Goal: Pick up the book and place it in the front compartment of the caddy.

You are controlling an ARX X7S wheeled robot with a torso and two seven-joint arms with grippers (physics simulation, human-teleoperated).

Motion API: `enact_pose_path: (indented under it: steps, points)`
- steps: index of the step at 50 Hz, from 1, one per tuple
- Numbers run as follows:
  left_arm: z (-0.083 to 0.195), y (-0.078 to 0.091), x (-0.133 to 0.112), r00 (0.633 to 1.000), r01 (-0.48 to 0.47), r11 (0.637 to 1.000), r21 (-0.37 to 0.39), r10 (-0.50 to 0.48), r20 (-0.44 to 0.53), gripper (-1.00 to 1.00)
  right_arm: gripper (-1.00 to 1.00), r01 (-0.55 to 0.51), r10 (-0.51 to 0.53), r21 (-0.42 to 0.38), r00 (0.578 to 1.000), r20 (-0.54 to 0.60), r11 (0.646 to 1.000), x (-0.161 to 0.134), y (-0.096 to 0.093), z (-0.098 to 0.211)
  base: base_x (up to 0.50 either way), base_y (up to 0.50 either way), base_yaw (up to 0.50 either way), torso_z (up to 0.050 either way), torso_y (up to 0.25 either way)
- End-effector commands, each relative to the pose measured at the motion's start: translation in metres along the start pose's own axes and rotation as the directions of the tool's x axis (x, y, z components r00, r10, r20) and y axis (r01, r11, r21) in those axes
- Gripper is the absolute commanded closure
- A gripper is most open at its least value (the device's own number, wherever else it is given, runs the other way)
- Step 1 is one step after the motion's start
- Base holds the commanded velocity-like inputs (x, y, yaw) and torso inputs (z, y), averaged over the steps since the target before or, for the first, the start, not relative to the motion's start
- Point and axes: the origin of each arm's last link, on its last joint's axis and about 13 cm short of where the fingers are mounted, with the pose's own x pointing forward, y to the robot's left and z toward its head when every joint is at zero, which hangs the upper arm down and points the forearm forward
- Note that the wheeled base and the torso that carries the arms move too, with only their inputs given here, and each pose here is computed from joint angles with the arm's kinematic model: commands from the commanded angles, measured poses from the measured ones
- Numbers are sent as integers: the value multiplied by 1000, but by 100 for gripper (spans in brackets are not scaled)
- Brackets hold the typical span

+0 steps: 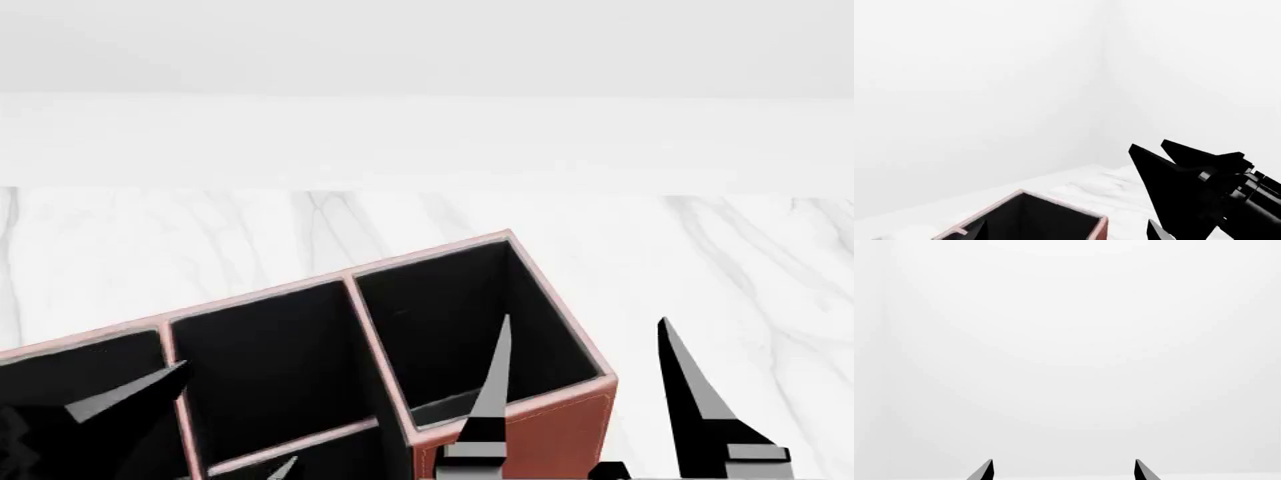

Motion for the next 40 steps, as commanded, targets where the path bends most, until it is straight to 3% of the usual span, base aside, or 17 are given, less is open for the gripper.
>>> enact_pose_path:
  steps: [1, 8, 10, 20, 27, 40]
  points:
    - [-1, -4, -3, 987, 122, 992, -30, -125, -98, -100, -100, -1, 1, -1, 1000, 2, 1000, 0, 0, 0, 0, 0, 0, 0, 0]
    - [-6, -7, -6, 978, 158, 987, -34, -162, -134, -100, -100, -1, 1, -1, 1000, 5, 1000, 0, 0, 2, 0, 0, 0, 0, 0]
    - [-18, -9, -12, 961, 206, 976, -67, -215, -176, -100, -100, -1, 1, -2, 1000, 7, 1000, 0, 0, 2, 0, 0, 0, 0, 0]
    - [-13, -12, -14, 931, 256, 962, -94, -272, -244, -100, -100, -1, 1, -4, 1000, 6, 1000, 0, 0, 1, 0, 0, 0, 0, 0]
    - [-29, -10, -19, 910, 258, 958, -122, -284, -303, -100, -100, 1, -1, -4, 1000, 8, 1000, 0, 0, 2, 0, 0, 0, 0, 0]
    - [-27, -7, -18, 853, 250, 962, -106, -271, -446, -100, -100, 6, -6, -4, 1000, 11, 1000, -1, -1, 4, 0, 0, 0, 0, 0]
